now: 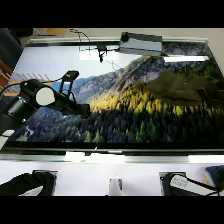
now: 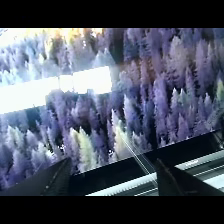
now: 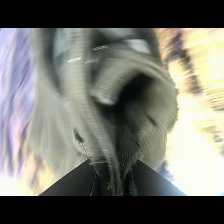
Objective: Fold the shirts.
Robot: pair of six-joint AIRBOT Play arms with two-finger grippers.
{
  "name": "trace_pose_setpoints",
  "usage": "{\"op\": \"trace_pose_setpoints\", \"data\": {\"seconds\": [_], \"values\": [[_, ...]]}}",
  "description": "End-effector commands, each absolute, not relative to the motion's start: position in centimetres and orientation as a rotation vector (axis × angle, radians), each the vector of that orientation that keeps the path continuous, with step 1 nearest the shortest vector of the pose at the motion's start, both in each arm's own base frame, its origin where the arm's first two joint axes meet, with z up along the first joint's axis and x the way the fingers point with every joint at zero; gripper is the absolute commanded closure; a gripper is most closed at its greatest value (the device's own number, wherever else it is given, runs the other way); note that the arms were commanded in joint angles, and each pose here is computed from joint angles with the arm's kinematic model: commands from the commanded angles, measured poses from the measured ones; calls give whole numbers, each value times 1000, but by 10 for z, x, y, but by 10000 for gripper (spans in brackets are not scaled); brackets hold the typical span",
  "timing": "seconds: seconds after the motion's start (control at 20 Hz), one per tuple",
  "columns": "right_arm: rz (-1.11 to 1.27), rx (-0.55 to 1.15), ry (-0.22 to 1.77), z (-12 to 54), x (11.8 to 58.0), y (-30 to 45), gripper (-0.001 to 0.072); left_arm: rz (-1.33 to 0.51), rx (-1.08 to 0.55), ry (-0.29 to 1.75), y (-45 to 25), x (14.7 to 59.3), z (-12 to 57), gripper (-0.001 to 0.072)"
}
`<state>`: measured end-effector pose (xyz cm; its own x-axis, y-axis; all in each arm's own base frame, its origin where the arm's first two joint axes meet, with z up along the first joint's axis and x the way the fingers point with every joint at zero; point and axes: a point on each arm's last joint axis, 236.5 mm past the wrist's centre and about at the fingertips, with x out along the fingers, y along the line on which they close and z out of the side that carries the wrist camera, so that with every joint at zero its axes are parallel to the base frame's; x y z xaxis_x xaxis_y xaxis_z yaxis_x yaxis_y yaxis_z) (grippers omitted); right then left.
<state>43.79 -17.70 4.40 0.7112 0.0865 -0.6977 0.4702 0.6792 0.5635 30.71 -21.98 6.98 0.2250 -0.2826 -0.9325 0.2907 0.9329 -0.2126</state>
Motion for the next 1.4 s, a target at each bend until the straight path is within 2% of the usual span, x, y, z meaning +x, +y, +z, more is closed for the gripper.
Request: {"op": "trace_pose_setpoints", "data": {"seconds": [0.0,0.15,0.5,0.95,1.25,1.3,1.35], "values": [[-433,946,713,44,382,-263,655,-395,8,1283,-220,307,70,99],[-564,1070,695,37,333,-305,654,-395,8,1283,-220,307,70,100],[-698,1036,1130,-49,238,-270,654,-395,7,1279,-220,308,70,100],[-778,1034,1479,-77,161,-231,654,-404,-10,1232,-225,318,74,99],[-824,1058,1529,-90,143,-218,653,-404,-10,1232,-225,318,74,100],[-833,1046,1514,-89,144,-221,576,-404,-10,1231,-225,318,74,100],[-827,1024,1496,-86,146,-225,258,-404,-11,1231,-225,318,75,99]]}}
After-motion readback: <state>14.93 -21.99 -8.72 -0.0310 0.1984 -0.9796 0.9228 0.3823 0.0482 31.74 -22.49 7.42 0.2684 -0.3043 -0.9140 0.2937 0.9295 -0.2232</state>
